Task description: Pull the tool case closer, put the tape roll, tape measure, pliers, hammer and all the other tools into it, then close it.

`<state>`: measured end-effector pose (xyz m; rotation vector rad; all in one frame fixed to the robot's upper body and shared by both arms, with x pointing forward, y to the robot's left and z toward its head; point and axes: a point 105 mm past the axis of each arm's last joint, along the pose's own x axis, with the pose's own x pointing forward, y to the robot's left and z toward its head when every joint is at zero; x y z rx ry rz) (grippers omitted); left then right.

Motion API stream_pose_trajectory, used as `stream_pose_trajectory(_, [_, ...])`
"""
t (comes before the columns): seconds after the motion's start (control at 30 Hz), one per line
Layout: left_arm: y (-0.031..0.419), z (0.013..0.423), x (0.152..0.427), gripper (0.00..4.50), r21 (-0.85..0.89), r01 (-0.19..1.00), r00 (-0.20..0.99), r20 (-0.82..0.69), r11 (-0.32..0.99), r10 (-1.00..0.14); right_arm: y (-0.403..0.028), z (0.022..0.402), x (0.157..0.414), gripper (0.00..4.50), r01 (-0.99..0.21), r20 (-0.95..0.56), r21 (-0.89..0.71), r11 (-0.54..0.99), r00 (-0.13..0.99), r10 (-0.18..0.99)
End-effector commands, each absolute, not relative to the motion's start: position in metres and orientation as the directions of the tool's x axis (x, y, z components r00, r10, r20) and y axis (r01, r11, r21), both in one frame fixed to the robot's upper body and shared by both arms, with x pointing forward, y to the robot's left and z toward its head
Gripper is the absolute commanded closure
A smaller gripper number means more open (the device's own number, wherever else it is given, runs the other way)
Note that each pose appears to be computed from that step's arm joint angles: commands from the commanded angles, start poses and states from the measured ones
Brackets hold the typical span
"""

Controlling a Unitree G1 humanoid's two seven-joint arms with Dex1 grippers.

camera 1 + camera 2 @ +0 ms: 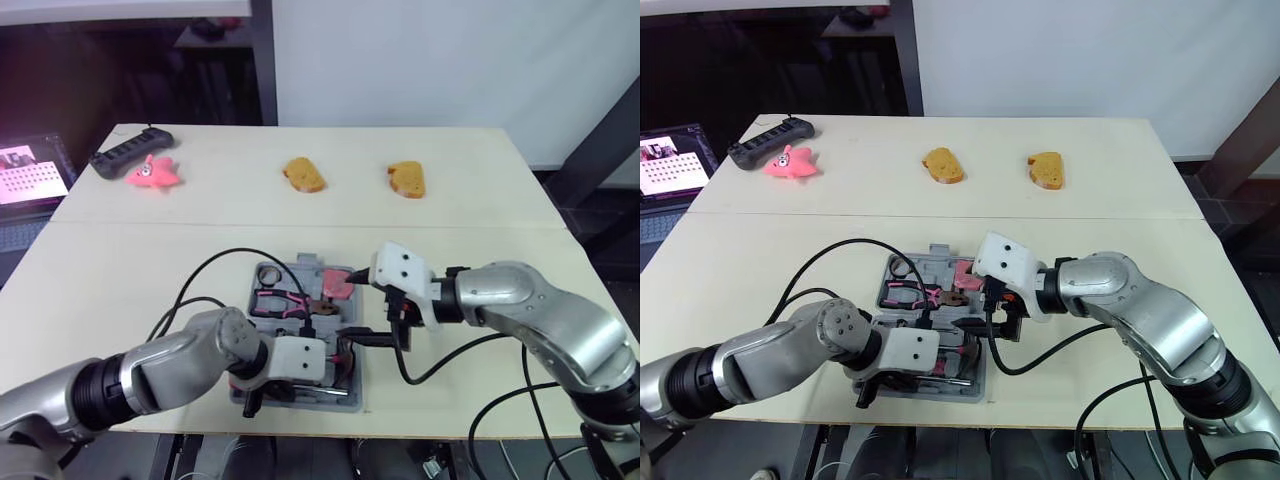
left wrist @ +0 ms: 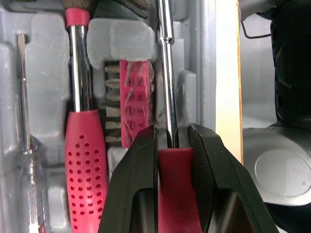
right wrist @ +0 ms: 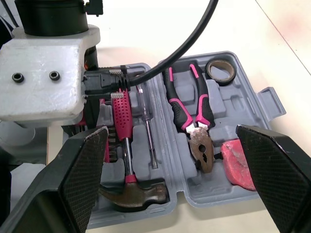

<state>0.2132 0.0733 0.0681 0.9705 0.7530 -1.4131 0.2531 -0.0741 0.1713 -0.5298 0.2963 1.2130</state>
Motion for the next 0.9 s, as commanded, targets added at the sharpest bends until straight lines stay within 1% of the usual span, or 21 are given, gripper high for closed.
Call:
stream_pose_trajectory(0.03, [0.073, 0.069, 0.212, 4.11, 0.114, 0.988, 0.054, -0.89, -0.106, -0.453, -0.07, 0.179, 0.251, 0.0, -0.936, -0.47, -0.264, 0.235, 0.337, 0.816])
stream_pose_trajectory(0.23, [0.071, 0.069, 0.209, 4.11, 0.114, 0.986, 0.048, -0.89, -0.119, -0.454, -0.071, 0.179, 0.251, 0.0, -0.935, -0.47, -0.263, 0.236, 0.338, 0.815])
stream_pose_trajectory(0.3, [0.07, 0.069, 0.21, 3.04, 0.119, 0.985, 0.051, -0.888, -0.122, -0.457, -0.07, 0.179, 0.25, 0.0, -0.936, -0.47, -0.261, 0.235, 0.336, 0.816])
stream_pose_trajectory(0.37, [0.07, 0.07, 0.21, 2.22, 0.125, 0.984, 0.054, -0.887, -0.124, -0.459, -0.07, 0.179, 0.249, 0.0, -0.937, -0.47, -0.258, 0.234, 0.333, 0.817])
stream_pose_trajectory(0.4, [0.07, 0.071, 0.21, 1.61, 0.125, 0.984, 0.055, -0.886, -0.123, -0.461, -0.07, 0.179, 0.249, 0.0, -0.938, -0.47, -0.257, 0.233, 0.333, 0.818])
stream_pose_trajectory(0.47, [0.07, 0.073, 0.212, 0.72, 0.134, 0.984, 0.065, -0.881, -0.115, -0.468, -0.07, 0.178, 0.249, 0.0, -0.938, -0.47, -0.256, 0.233, 0.331, 0.818])
stream_pose_trajectory(0.5, [0.071, 0.075, 0.214, 0.15, 0.142, 0.983, 0.072, -0.879, -0.114, -0.471, -0.071, 0.178, 0.248, 0.0, -0.938, -0.47, -0.255, 0.233, 0.331, 0.818])
stream_pose_trajectory(0.73, [0.08, 0.091, 0.221, 0.15, 0.171, 0.982, 0.111, -0.861, -0.077, -0.497, -0.07, 0.178, 0.249, 0.0, -0.94, -0.469, -0.251, 0.232, 0.328, 0.82])
stream_pose_trajectory(0.9, [0.094, 0.107, 0.224, 0.15, 0.169, 0.986, 0.145, -0.834, 0.004, -0.532, -0.068, 0.178, 0.25, 0.0, -0.94, -0.465, -0.249, 0.234, 0.328, 0.822])
